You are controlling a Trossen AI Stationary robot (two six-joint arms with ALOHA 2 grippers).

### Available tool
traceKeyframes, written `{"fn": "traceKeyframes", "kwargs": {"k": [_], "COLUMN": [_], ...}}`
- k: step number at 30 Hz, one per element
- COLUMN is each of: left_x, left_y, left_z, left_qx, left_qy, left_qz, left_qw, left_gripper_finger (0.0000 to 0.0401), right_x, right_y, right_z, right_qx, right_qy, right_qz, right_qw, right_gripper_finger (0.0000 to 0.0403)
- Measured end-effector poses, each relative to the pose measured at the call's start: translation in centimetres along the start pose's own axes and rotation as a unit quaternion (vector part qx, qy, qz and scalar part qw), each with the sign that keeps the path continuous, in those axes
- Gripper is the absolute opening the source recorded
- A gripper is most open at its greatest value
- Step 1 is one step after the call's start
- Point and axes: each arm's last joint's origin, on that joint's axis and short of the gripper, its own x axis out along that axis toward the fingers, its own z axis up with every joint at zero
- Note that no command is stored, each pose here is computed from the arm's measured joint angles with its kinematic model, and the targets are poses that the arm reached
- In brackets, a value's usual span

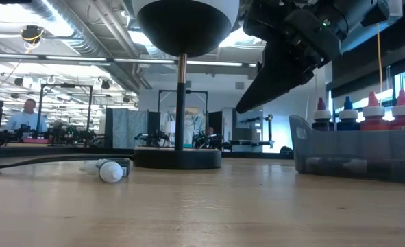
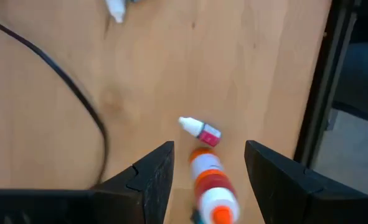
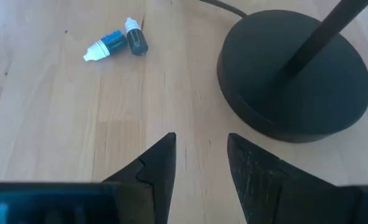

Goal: Pick & Place food coloring
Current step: Put the large orange food coloring bottle into the black container

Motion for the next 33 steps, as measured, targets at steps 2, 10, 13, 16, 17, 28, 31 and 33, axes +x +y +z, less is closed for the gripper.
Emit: {"fn": "traceKeyframes", "kwargs": {"k": [2, 10, 13, 16, 17, 28, 31, 33], "left_x": [0.5, 1.4, 1.6, 2.1, 2.3, 2.8, 2.7, 2.7], "left_y": [-0.5, -1.5, -1.6, -1.5, -1.4, -1.7, -1.8, -1.9], "left_z": [-0.3, -1.5, -2.1, -2.9, -3.1, -4.4, -4.6, -4.7], "left_qx": [-0.009, -0.054, -0.06, -0.068, -0.071, -0.092, -0.097, -0.106], "left_qy": [0.006, 0.018, 0.017, 0.024, 0.029, 0.056, 0.063, 0.072], "left_qz": [0.004, 0.022, 0.035, 0.05, 0.053, 0.048, 0.045, 0.041], "left_qw": [1.0, 0.998, 0.997, 0.996, 0.996, 0.993, 0.992, 0.991], "left_gripper_finger": [0.0191, 0.0192, 0.0191, 0.0192, 0.0192, 0.0188, 0.0185, 0.0184], "right_x": [0.0, 0.0, 0.0, 0.0, 0.0, 0.0, 0.0, 0.0], "right_y": [0.0, 0.0, 0.0, 0.0, 0.0, 0.0, 0.0, 0.0], "right_z": [0.0, 0.0, 0.0, 0.0, 0.0, 0.0, 0.0, 0.0], "right_qx": [0.0, 0.0, 0.002, 0.011, 0.012, 0.013, 0.013, 0.013], "right_qy": [0.0, 0.0, 0.0, 0.0, 0.0, -0.001, -0.001, -0.001], "right_qz": [0.0, 0.0, 0.0, 0.0, 0.0, 0.0, 0.0, 0.0], "right_qw": [1.0, 1.0, 1.0, 1.0, 1.0, 1.0, 1.0, 1.0], "right_gripper_finger": [0.0147, 0.0147, 0.0147, 0.0147, 0.0147, 0.0147, 0.0147, 0.0147]}}
